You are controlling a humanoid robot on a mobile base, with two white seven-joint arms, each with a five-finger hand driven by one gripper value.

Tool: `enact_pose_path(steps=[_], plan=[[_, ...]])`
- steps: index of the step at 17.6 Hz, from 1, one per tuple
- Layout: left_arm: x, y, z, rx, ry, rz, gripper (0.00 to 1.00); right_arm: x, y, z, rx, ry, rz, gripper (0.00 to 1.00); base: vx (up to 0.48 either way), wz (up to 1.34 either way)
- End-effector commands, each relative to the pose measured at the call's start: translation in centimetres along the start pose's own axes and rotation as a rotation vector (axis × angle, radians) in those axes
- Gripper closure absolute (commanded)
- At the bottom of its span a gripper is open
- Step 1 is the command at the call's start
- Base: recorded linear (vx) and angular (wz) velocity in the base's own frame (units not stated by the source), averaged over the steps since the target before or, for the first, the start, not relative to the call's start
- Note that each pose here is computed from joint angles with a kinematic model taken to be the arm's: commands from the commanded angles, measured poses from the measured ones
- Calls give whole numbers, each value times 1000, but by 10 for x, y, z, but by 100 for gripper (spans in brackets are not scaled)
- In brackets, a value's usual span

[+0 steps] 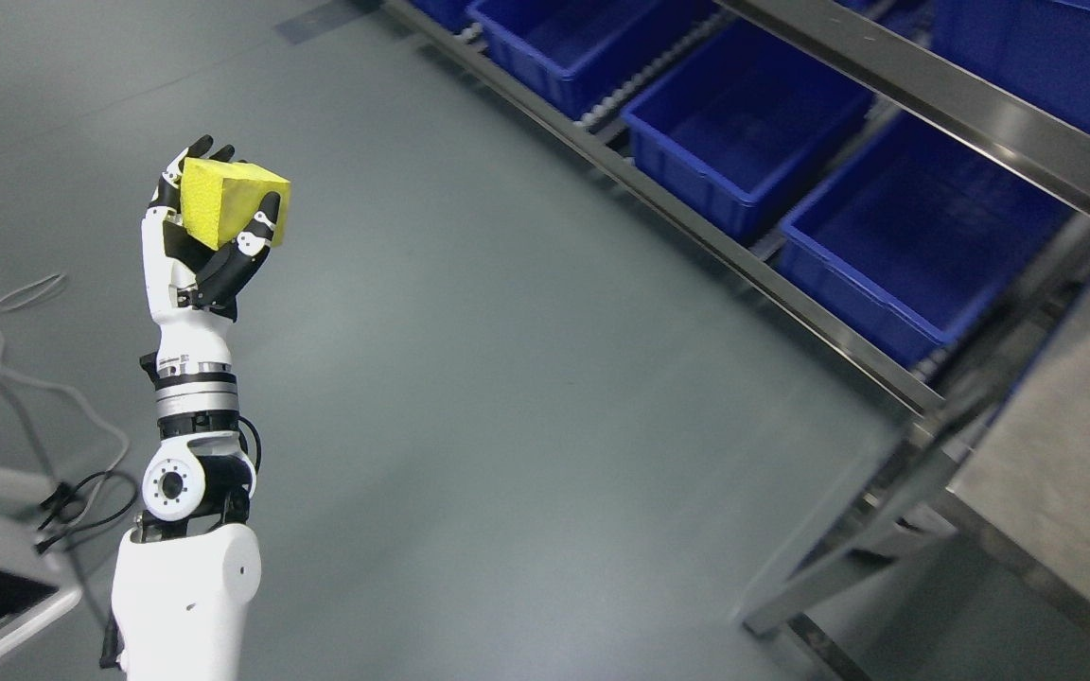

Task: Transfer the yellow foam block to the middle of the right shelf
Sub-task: 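Hold the cube up in the left hand while turning toward the blue-bin shelf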

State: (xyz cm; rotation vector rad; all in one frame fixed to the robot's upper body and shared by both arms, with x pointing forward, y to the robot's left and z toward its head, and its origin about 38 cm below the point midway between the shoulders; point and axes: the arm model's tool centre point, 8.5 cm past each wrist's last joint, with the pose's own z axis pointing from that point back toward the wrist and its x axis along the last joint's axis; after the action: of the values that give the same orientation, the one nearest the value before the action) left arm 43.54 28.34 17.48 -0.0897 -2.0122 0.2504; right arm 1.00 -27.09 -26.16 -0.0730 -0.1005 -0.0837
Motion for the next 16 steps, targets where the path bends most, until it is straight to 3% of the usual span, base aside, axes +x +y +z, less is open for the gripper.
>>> enact_pose_path(steps=[1,8,16], plan=[[69,3,-8,-1,-123,-13,60,9,-11,-1,-17,-23,2,0,17,1170],[76,26,-11,55,-110,-31,60,9,-11,-1,-17,-23,2,0,35,835],[70,0,-14,-21,-96,-16,60,8,-11,-1,-17,-21,2,0,102,336]])
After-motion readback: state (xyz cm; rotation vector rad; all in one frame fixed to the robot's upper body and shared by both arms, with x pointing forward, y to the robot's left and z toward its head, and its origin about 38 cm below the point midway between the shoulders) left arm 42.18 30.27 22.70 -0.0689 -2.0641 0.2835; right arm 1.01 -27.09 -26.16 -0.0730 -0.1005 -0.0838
